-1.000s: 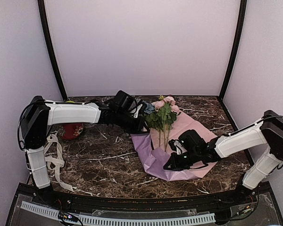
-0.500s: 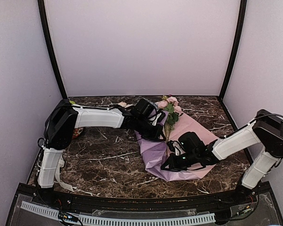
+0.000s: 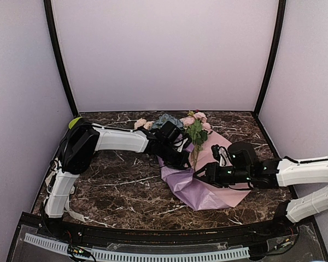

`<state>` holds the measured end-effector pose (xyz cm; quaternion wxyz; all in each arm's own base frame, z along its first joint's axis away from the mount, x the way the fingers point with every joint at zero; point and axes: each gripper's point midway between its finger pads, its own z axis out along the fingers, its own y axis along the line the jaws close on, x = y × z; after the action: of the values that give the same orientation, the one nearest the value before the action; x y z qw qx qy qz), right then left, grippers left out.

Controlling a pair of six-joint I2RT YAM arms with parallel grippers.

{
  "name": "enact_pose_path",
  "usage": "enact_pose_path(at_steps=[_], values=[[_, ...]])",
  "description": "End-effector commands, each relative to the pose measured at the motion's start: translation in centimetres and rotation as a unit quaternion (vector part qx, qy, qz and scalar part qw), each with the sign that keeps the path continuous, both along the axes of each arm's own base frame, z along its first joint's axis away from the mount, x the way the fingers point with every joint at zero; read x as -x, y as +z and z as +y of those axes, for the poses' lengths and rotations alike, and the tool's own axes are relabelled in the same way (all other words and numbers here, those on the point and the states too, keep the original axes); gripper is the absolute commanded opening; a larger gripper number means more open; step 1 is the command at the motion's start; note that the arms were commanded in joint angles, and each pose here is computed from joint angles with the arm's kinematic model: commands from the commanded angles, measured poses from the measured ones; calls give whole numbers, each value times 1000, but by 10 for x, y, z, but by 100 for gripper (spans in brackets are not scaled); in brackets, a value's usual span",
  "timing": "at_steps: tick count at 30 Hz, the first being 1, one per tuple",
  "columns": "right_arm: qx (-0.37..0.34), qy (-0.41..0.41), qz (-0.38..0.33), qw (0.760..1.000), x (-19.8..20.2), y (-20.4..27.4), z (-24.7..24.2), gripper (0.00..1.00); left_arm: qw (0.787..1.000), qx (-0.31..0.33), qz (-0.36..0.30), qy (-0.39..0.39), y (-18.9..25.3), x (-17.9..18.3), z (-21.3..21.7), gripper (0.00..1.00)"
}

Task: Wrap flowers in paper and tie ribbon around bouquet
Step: Fold the left corner of the 1/4-folded wrapping paper.

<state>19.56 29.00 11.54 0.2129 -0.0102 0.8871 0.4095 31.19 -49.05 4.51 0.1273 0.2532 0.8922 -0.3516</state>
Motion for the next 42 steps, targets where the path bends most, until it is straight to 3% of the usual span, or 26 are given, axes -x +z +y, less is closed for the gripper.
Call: enact_pose_path(at_steps=[1,5,9,12,16,18,28,29,33,35,37,42], values=[[-25,-3,8,1000,4,3,9,53,1000,2,-12,-10,8,2,-5,0],[-24,30,13,999,5,4,34,71,1000,1,-12,-10,6,2,-4,0],[2,33,21,999,1,-6,41,69,1000,1,-13,-10,5,2,-4,0],[-8,42,18,999,1,-6,47,58,1000,0,-13,-11,4,2,-4,0],[-6,58,35,998,8,-15,49,18,1000,-4,-19,-12,4,0,-3,0],[0,63,48,997,14,-23,45,3,1000,-7,-26,-11,4,-2,-2,0],[20,78,119,990,49,-68,21,0,998,0,-67,-8,22,-22,-5,0],[25,77,119,990,49,-71,20,0,997,1,-71,-10,24,-23,-6,4],[41,70,121,989,48,-83,15,0,993,9,-113,-18,45,-30,-7,37],[48,68,125,989,49,-88,12,0,988,12,-150,-22,64,-37,-6,46],[52,66,128,988,50,-91,9,0,984,8,-176,-22,80,-46,-2,51],[61,52,132,988,50,-97,1,0,986,14,-169,-12,107,-62,24,55]])
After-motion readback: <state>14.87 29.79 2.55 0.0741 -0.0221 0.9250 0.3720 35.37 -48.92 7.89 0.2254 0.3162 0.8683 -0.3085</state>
